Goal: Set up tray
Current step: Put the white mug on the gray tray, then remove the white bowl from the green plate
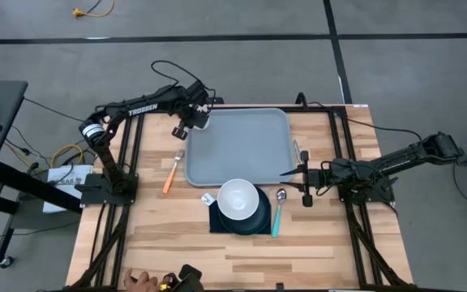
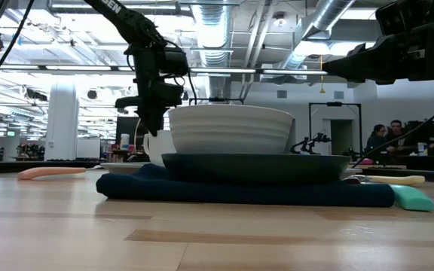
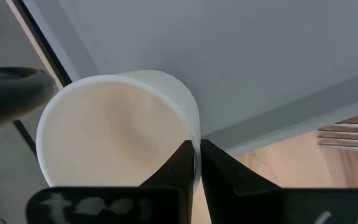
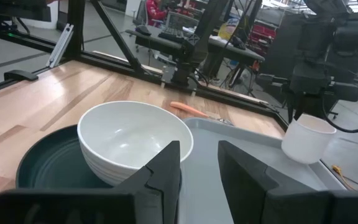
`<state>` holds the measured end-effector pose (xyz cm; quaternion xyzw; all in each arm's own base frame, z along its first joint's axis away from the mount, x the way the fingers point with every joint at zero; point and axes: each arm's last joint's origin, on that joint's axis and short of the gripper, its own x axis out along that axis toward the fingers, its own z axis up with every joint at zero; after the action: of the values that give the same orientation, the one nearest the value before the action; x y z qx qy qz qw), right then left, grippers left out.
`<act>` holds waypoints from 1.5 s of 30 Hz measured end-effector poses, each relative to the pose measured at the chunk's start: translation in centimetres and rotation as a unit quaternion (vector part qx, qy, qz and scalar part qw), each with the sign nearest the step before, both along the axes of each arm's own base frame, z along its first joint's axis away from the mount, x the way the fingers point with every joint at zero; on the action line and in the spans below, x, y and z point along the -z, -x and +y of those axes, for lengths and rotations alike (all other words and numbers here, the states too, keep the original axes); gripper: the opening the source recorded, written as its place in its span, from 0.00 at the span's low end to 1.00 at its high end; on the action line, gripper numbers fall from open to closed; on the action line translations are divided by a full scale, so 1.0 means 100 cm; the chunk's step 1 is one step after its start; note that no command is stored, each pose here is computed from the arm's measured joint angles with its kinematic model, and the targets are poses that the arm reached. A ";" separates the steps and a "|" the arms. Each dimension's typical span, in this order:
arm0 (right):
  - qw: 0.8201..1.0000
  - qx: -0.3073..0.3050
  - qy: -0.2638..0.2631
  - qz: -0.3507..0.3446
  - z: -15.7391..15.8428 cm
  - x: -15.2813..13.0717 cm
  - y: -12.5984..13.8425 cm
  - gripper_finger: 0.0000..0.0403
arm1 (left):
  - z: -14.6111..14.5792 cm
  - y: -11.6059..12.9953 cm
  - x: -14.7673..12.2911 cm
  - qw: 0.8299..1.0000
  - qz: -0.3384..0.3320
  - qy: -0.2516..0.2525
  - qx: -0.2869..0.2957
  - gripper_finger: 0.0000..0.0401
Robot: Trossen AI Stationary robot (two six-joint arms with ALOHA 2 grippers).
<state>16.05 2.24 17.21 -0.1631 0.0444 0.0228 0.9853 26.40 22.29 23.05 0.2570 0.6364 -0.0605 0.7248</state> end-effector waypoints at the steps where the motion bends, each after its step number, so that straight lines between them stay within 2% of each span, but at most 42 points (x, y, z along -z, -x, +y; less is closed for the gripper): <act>1: 1.000 0.000 0.000 0.000 0.000 0.000 0.000 0.25 | 0.000 0.000 0.000 1.000 0.000 0.000 0.000 0.03; 14: 1.000 0.000 0.000 0.000 0.000 0.000 0.000 0.25 | 0.001 0.001 0.000 1.000 0.009 -0.010 -0.004 0.04; 28: 1.000 0.000 0.000 0.000 0.000 0.000 0.000 0.25 | 0.001 0.001 0.000 1.000 0.015 -0.022 -0.013 0.21; 45: 1.000 0.000 0.000 0.000 0.000 0.000 0.000 0.25 | 0.002 0.001 -0.001 0.998 0.006 -0.024 -0.061 0.33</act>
<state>16.06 2.24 17.20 -0.1631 0.0445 0.0227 0.9853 26.32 22.52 23.13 0.2345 0.6565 -0.0020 0.7169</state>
